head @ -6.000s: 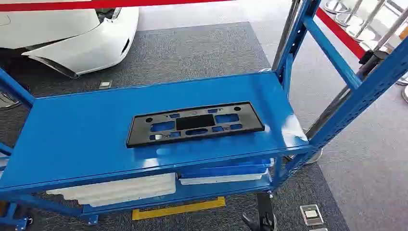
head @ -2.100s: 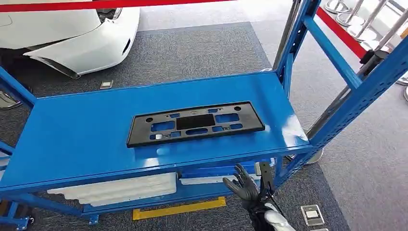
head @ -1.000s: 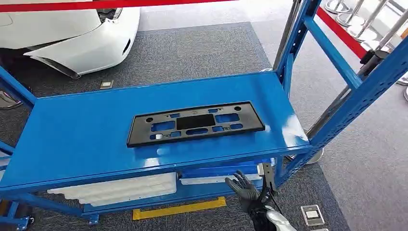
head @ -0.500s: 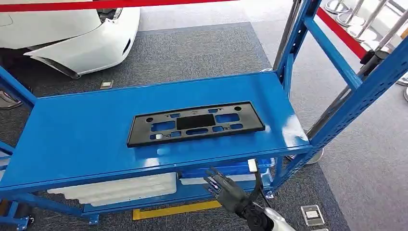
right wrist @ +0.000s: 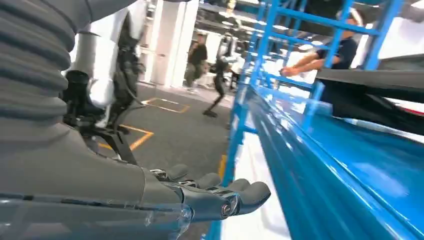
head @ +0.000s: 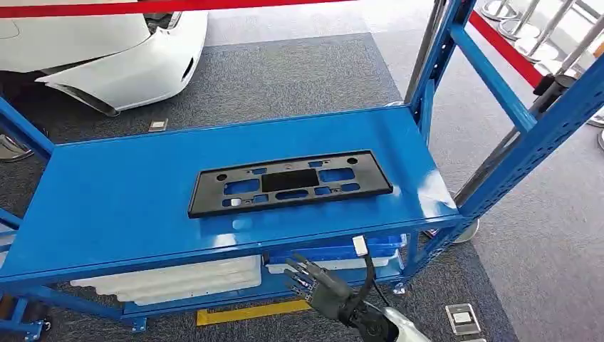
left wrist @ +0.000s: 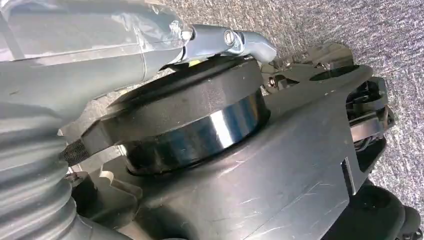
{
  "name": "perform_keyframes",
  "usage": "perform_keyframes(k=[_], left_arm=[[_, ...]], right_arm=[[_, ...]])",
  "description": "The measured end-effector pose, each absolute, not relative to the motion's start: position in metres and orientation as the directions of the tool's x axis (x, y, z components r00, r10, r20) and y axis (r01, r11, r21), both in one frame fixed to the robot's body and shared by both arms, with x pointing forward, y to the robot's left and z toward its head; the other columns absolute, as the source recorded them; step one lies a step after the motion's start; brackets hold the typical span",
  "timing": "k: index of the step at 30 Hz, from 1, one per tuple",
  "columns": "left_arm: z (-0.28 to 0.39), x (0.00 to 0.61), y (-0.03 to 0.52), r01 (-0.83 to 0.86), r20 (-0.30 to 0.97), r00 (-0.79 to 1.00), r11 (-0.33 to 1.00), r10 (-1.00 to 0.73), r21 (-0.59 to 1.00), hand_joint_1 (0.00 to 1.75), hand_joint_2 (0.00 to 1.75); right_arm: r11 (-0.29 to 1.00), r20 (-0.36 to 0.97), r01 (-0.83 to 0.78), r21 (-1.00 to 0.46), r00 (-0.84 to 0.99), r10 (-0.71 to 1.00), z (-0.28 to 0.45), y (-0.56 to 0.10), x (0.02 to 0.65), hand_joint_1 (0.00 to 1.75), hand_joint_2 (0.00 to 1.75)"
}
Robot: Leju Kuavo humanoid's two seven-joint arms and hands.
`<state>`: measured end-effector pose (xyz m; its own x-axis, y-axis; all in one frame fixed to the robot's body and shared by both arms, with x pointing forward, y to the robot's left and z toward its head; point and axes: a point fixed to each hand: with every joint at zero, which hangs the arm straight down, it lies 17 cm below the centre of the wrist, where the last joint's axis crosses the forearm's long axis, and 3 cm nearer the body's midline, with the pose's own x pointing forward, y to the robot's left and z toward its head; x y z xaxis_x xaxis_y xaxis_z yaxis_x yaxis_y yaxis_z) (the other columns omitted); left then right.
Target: Take the parts from the cabinet and place them on the table.
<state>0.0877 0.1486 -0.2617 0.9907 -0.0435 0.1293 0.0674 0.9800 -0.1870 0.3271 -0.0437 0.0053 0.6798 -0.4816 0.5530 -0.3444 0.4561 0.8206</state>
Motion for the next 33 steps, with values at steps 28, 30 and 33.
perform_keyframes(k=[28, 30, 33], left_arm=[[-0.262, 0.088, 0.15, 0.074, 0.135, 0.99, 0.981, -0.05, -0.179, 0.0, 1.75], [-0.262, 0.088, 0.15, 0.077, 0.136, 0.989, 0.981, -0.053, -0.179, 0.0, 1.75], [-0.262, 0.088, 0.15, 0.078, 0.136, 0.989, 0.981, -0.054, -0.179, 0.0, 1.75]], right_arm=[[0.301, 0.329, -0.203, 0.932, 0.821, -0.467, 0.027, 0.049, 0.301, 0.0, 1.75], [0.295, 0.377, -0.258, 0.92, 0.788, -0.487, 0.04, 0.052, 0.309, 0.0, 1.75], [0.299, 0.415, -0.301, 0.906, 0.771, -0.483, 0.049, 0.055, 0.315, 0.0, 1.75]])
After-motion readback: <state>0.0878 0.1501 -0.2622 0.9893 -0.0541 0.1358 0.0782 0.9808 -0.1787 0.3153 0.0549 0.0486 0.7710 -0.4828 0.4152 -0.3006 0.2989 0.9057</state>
